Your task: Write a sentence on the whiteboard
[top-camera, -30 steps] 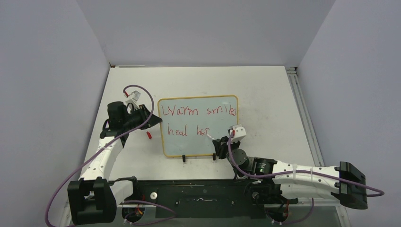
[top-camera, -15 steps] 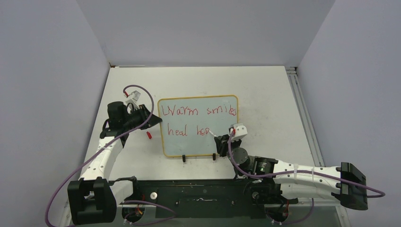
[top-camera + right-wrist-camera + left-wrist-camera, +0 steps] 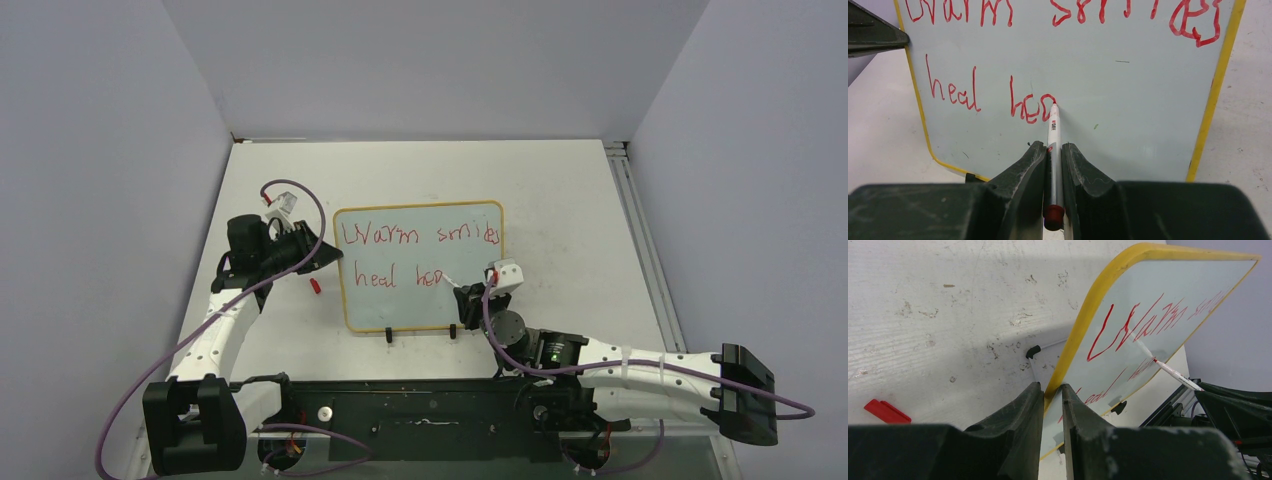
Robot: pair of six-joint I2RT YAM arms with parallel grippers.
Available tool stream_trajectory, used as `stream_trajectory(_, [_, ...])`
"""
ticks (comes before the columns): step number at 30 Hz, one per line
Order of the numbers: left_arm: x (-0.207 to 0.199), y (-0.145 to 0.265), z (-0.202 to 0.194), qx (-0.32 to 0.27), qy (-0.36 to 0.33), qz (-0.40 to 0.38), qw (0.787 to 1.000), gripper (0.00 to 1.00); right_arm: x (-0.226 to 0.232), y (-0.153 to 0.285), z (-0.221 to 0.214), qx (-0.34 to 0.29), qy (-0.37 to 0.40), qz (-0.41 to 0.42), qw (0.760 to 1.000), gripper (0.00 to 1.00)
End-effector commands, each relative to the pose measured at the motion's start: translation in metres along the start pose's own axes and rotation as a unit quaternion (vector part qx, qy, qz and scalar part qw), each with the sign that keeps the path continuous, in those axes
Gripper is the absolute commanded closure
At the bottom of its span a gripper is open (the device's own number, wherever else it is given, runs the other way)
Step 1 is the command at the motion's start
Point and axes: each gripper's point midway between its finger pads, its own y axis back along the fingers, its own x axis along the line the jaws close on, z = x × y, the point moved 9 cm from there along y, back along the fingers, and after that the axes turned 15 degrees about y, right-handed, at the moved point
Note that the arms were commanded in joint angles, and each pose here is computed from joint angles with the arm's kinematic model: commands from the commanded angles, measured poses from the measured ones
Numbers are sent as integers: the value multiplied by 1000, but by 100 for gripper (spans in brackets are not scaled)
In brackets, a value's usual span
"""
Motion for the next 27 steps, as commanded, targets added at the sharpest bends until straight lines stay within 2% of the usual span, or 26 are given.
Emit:
stream_trajectory(1, [-15, 3, 13, -17, -30, -17, 999, 81, -2, 0, 6, -1, -12, -11, 1000, 95])
stream_trajectory(10, [-15, 3, 13, -18, -29, -17, 999, 81, -1, 7, -11, 18, -27, -3, 999, 95])
stream_trajectory(27, [-16, 3, 13, -18, -30, -19, 999, 81, -4, 12, -11, 20, -24, -21, 999, 95])
